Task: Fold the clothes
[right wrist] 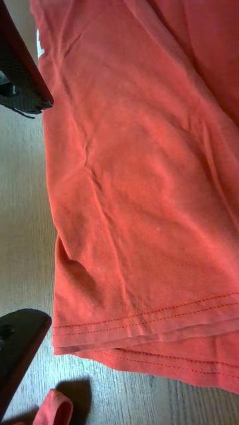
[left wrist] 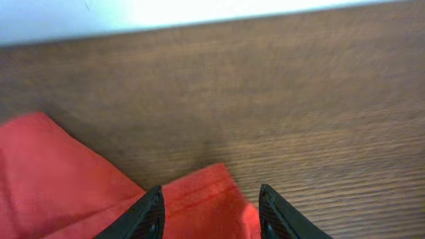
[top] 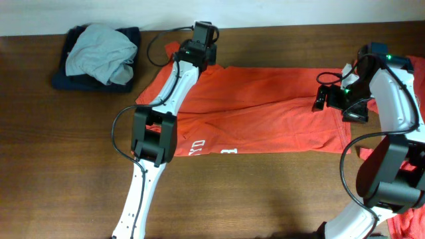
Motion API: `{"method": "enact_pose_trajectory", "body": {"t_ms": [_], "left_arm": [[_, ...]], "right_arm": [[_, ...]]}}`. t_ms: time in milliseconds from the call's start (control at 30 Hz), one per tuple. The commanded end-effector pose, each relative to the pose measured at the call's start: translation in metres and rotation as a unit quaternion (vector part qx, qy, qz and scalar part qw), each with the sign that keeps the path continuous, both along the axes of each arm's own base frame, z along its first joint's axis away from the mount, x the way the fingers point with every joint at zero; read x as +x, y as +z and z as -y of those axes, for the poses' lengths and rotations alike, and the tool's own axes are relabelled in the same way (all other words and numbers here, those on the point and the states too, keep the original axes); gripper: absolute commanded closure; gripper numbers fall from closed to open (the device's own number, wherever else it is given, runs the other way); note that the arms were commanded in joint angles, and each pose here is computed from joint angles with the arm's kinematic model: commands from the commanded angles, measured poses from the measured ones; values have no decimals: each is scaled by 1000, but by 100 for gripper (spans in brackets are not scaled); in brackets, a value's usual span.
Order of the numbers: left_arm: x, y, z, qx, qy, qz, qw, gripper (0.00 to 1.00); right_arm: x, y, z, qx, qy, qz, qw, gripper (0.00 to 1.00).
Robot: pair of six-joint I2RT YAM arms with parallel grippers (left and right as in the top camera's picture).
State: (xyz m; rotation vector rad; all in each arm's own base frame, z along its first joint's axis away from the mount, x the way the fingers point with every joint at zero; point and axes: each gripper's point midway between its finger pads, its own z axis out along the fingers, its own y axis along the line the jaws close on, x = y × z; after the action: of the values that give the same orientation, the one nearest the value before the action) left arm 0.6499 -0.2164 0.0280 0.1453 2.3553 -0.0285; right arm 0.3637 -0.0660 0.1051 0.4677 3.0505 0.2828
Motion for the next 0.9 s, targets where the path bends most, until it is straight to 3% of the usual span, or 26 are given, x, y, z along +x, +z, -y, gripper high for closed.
{"method": "enact_pose_trajectory", "body": {"t_ms": [0, 133, 367, 633, 867], "left_arm": [[0, -26, -6, 8, 4, -15, 1000, 54], [0, -26, -5, 7, 4, -14, 1000, 63], [5, -14, -4, 3, 4, -2, 1000, 95], [14, 40, 0, -10, 4, 30, 999, 96], [9, 50, -2, -5, 4, 20, 1000, 95]], "right_arm": [[-1, 4, -4, 5, 8, 6, 1000, 1], [-1, 4, -4, 5, 8, 6, 1000, 1], [-1, 4, -4, 5, 8, 6, 1000, 1], [-1, 4, -4, 5, 8, 6, 1000, 1], [-1, 4, -4, 5, 8, 6, 1000, 1]]}}
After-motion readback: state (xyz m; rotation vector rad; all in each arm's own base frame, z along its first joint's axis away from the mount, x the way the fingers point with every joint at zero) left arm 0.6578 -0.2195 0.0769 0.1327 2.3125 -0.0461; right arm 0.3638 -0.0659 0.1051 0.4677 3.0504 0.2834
